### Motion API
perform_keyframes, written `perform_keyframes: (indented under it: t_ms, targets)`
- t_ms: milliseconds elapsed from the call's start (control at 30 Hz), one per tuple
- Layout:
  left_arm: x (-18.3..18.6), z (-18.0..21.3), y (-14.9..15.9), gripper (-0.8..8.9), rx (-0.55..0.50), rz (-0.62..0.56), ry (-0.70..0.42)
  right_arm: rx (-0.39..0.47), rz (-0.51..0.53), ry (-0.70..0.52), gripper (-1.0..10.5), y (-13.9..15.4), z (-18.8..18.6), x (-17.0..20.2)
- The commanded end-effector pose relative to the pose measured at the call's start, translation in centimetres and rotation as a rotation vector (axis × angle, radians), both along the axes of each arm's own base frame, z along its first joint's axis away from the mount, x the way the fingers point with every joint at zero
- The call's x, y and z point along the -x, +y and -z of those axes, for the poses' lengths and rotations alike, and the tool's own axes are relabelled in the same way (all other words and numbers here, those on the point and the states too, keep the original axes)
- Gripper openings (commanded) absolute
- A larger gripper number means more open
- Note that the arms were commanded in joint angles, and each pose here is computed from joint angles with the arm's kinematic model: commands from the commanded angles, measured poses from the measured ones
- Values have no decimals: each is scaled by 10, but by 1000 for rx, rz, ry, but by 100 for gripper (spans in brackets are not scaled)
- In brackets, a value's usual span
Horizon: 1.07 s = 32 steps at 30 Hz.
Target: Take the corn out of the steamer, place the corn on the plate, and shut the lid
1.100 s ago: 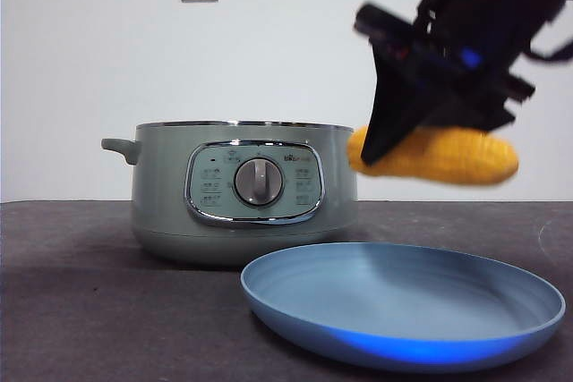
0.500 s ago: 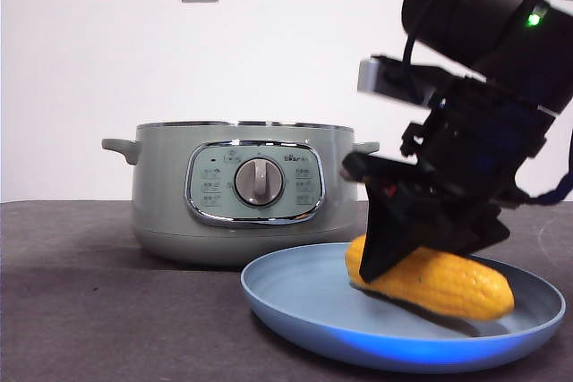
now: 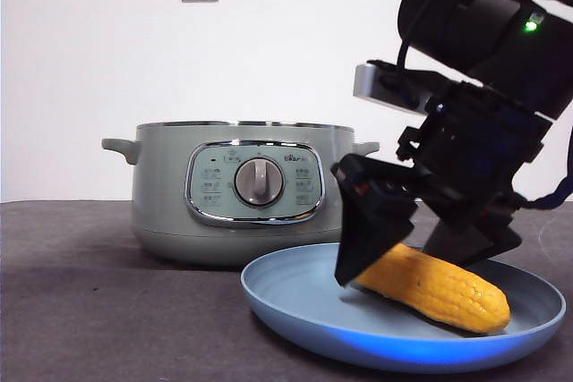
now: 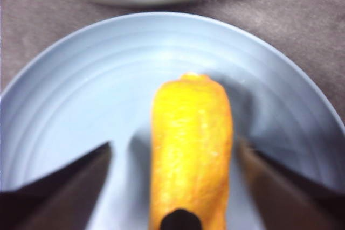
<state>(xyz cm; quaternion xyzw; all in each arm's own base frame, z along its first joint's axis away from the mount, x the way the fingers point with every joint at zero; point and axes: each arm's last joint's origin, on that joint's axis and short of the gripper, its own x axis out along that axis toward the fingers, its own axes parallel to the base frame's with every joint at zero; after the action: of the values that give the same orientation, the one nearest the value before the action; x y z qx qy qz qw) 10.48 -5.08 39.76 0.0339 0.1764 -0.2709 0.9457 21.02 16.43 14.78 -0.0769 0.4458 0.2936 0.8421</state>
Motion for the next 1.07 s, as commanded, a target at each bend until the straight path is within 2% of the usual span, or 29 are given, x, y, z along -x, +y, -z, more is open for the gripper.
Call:
perform_keyframes:
  t_ms: [33, 300, 567, 800, 1067]
  targets:
    - [-3, -8, -1, -8, 22, 6, -70, -33, 5, -31, 600, -2, -11, 4]
    - [-37, -10, -18, -8, 52, 58, -108, -115, 11, -139, 599, -23, -65, 31]
    - [-101, 8, -49, -8, 62, 109, -110, -203, 26, -233, 599, -56, -109, 74]
    - [-146, 28, -73, -8, 76, 125, -140, -245, 75, -273, 599, -82, -125, 106]
    - [-186, 57, -98, -8, 89, 141, -174, -234, 124, -285, 599, -98, -127, 124]
